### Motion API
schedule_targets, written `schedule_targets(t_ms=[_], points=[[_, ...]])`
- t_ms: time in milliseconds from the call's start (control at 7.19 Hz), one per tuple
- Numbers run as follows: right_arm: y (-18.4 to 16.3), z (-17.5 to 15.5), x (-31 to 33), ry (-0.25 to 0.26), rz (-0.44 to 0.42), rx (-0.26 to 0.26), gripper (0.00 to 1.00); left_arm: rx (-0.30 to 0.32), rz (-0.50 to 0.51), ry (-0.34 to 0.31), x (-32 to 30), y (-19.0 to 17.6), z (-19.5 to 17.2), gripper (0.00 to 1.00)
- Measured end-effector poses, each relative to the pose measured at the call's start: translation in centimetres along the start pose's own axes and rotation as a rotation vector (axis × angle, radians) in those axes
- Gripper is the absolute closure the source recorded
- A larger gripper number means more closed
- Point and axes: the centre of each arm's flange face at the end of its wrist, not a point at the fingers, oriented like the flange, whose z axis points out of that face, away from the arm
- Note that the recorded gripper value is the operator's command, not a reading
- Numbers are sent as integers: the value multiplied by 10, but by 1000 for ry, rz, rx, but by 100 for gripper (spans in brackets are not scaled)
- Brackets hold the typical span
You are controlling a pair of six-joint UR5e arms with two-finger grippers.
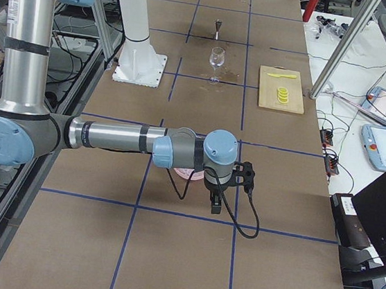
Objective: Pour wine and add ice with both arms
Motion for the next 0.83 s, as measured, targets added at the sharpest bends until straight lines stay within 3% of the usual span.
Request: schedule_targets(t_ms=[556, 834], points=[[-3, -4, -6, -10, 9, 7, 0, 110, -115, -16, 75, 124, 60, 0], [-4, -17, -27, -31, 78, 28, 0, 196, -113, -60, 75, 174, 76, 0]])
